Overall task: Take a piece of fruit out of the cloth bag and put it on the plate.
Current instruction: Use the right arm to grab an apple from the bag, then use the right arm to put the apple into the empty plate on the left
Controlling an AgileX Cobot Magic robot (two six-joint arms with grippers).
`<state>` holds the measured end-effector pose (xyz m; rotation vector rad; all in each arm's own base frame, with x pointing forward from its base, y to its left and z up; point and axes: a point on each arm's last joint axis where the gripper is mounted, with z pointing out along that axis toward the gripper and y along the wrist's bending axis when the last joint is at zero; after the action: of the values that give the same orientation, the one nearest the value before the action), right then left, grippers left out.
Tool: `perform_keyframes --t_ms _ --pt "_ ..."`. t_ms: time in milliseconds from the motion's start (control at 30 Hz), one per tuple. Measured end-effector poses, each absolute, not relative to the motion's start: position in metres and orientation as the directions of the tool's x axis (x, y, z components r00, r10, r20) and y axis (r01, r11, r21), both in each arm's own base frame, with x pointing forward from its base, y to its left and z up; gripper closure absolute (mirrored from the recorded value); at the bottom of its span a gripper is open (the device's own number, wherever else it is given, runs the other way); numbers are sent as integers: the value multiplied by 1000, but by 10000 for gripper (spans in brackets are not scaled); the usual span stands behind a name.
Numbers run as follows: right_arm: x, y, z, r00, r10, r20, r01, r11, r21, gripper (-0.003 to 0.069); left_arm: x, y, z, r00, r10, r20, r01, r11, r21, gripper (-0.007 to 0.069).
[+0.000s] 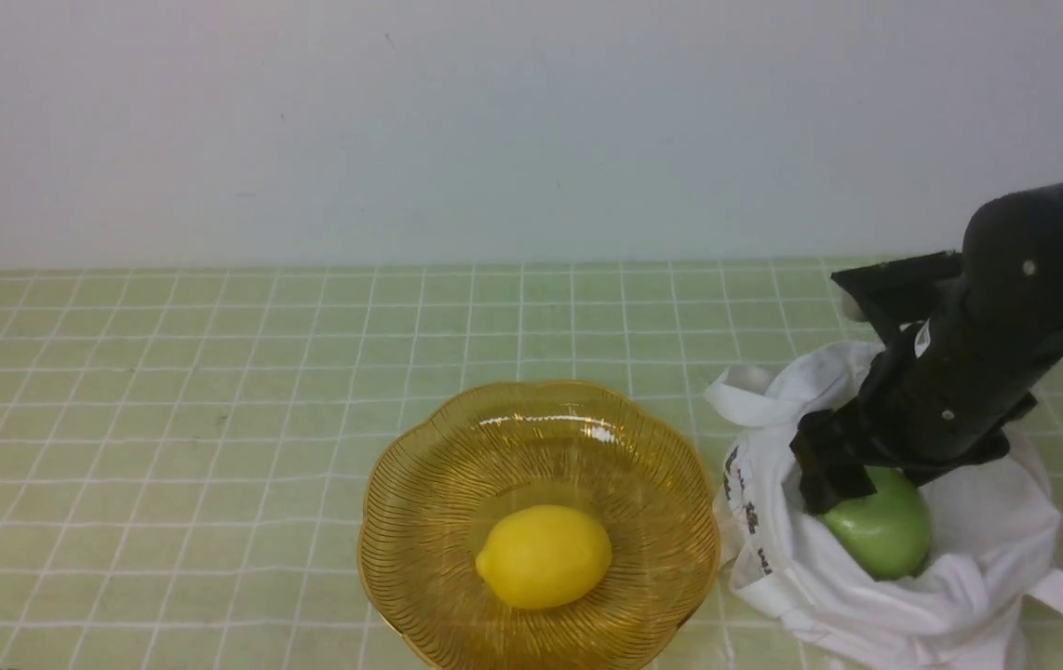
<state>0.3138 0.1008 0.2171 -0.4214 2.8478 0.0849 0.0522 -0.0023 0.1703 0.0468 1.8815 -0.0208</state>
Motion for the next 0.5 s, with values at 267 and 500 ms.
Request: perform_keyframes --t_ms 267,500 --pt "302 92 249 -904 -274 -328 -280 960 -28 74 52 -2 170 -306 22 -952 43 999 9 633" --pt "282 86 286 -870 -257 -422 -273 962 -22 74 52 -2 170 -306 22 -952 43 999 9 633"
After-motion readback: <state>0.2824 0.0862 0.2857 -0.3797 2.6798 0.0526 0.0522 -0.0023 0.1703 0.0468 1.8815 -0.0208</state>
